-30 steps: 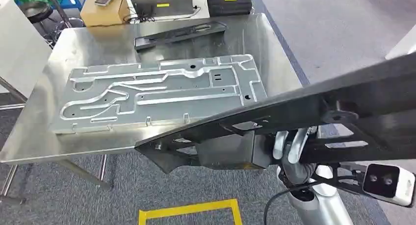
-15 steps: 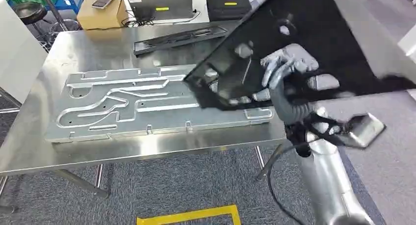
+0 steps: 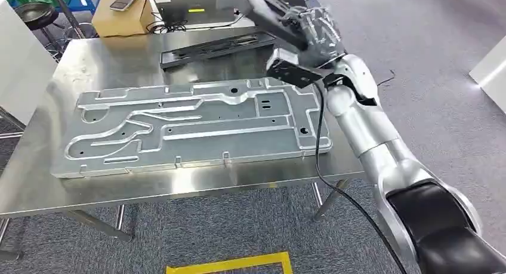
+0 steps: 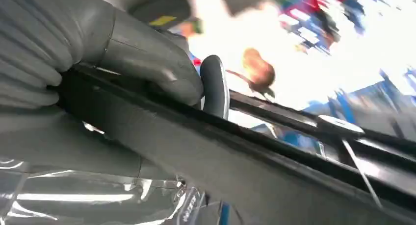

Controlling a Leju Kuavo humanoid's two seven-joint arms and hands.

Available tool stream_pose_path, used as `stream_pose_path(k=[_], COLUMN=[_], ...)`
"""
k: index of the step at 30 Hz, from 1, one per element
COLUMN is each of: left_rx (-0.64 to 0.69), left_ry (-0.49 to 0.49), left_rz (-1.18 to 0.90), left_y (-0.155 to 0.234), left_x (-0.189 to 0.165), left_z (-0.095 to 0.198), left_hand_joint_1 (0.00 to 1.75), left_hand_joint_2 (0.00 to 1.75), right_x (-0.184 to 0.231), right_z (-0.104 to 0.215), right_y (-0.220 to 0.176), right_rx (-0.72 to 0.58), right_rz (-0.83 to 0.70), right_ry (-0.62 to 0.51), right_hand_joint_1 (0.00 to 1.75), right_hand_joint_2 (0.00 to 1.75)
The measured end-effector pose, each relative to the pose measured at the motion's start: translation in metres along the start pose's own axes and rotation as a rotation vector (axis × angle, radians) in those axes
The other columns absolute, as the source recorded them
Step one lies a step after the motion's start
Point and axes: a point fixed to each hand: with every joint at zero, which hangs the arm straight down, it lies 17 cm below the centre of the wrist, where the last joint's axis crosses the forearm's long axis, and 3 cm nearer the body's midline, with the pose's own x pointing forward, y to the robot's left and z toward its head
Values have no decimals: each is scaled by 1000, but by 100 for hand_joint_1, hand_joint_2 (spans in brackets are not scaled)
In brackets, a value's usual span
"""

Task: Take the parts from the cabinet and place them on the table.

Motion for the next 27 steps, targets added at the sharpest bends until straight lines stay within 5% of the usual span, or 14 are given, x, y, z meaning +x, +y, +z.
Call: stream_pose_path(k=[3,10,22,27], left_rx=[-6,-12,-58,-74], left_ry=[-12,-1,-16,-32], left_rz=[-6,-9,-55,-76], left_y=[-2,-2,-16,-21], left_x=[6,5,17,24], left_z=[-2,-3,-7,-9], left_hand_joint_1=[0,0,0,0], left_hand_joint_2=[175,175,175,175], right_x=[7,-1,-14,-7], right_z=[-4,56,118,116], right_y=[51,162,214,216], right_rx=[184,592,733,715], right_rz=[138,344,387,388], right_ry=[7,33,87,79], right_hand_joint_1=[175,175,175,175], right_hand_joint_2=[175,175,175,175])
